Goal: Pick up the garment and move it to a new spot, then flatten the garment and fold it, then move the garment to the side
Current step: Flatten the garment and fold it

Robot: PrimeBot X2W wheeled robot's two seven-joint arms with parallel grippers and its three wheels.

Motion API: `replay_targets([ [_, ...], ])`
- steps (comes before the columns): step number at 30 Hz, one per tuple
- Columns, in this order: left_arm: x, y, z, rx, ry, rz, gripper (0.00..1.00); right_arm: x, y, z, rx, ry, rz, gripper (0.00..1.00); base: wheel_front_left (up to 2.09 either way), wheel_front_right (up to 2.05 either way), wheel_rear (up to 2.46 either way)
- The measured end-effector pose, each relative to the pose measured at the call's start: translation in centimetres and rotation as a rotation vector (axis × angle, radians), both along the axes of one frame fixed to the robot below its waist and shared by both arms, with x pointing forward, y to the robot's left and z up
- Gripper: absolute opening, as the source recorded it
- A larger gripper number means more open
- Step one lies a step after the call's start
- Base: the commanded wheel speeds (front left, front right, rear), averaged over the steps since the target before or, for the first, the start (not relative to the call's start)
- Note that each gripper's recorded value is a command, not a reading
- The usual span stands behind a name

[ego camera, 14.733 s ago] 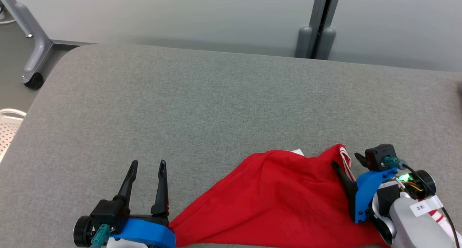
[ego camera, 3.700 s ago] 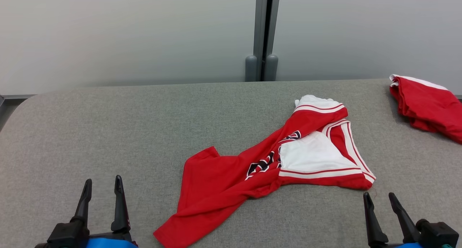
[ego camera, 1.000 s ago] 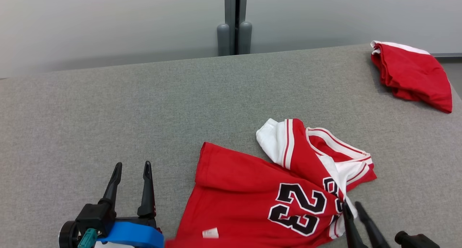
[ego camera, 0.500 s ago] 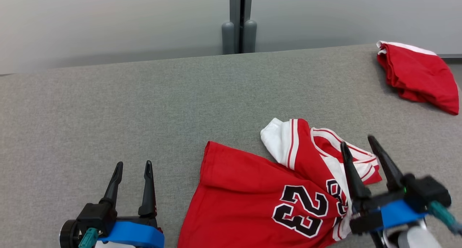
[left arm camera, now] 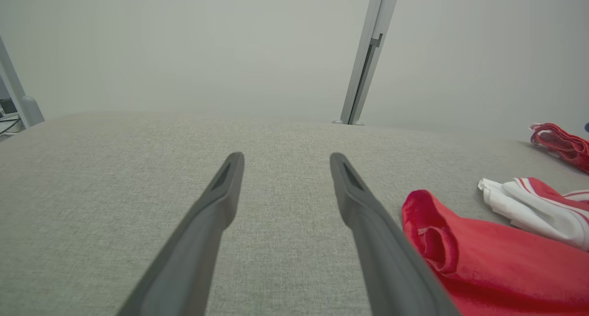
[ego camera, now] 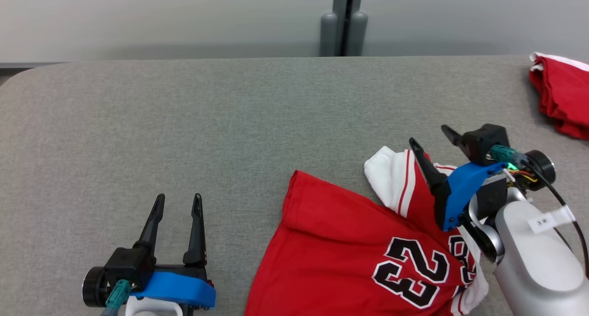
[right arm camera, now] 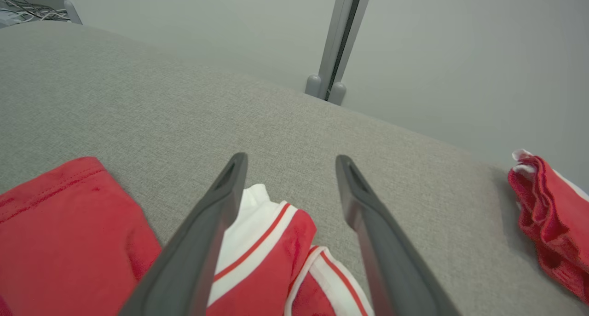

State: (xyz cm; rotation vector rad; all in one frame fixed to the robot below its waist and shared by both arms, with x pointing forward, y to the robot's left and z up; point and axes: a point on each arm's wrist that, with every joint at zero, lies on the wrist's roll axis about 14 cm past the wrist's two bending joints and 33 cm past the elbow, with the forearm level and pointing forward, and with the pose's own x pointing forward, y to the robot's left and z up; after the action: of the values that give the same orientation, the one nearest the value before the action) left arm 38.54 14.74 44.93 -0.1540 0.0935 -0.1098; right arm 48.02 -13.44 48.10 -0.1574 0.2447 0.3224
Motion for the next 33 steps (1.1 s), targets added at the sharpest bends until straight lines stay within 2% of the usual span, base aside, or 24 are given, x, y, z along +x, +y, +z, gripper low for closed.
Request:
replay_targets([
  [9,-0.5,1.3,-0.6,0.0,0.021,0.041,1.0,-0.5,-0.1,-7.5,-0.13,0.339,0.02,1.0,0.0,0.0,0.0],
  [13,-0.5,1.3,-0.6,-0.001,0.023,0.043,1.0,-1.4,-0.1,-10.0,-0.176,0.464,0.03,1.0,0.0,0.0,0.0],
  [17,-0.5,1.4,-0.7,-0.003,0.025,0.05,1.0,-1.7,0.0,-10.8,-0.22,0.534,0.044,1.0,0.0,0.0,0.0],
  [19,-0.5,1.4,-0.7,-0.003,0.026,0.05,1.0,-1.9,0.1,-11.1,-0.232,0.565,0.053,0.49,0.0,0.0,0.0],
  [20,-0.5,1.4,-0.6,-0.003,0.025,0.05,1.0,-1.9,0.3,-11.1,-0.237,0.574,0.058,0.02,0.0,0.0,0.0],
  [25,-0.5,1.5,-0.6,-0.008,0.025,0.056,1.0,-0.9,1.0,-10.1,-0.213,0.545,0.076,0.0,0.0,0.0,0.0],
  [33,-0.4,1.9,-0.4,-0.009,0.018,0.068,1.0,6.5,2.2,-2.4,-0.101,0.226,0.052,0.0,0.0,0.0,0.0],
])
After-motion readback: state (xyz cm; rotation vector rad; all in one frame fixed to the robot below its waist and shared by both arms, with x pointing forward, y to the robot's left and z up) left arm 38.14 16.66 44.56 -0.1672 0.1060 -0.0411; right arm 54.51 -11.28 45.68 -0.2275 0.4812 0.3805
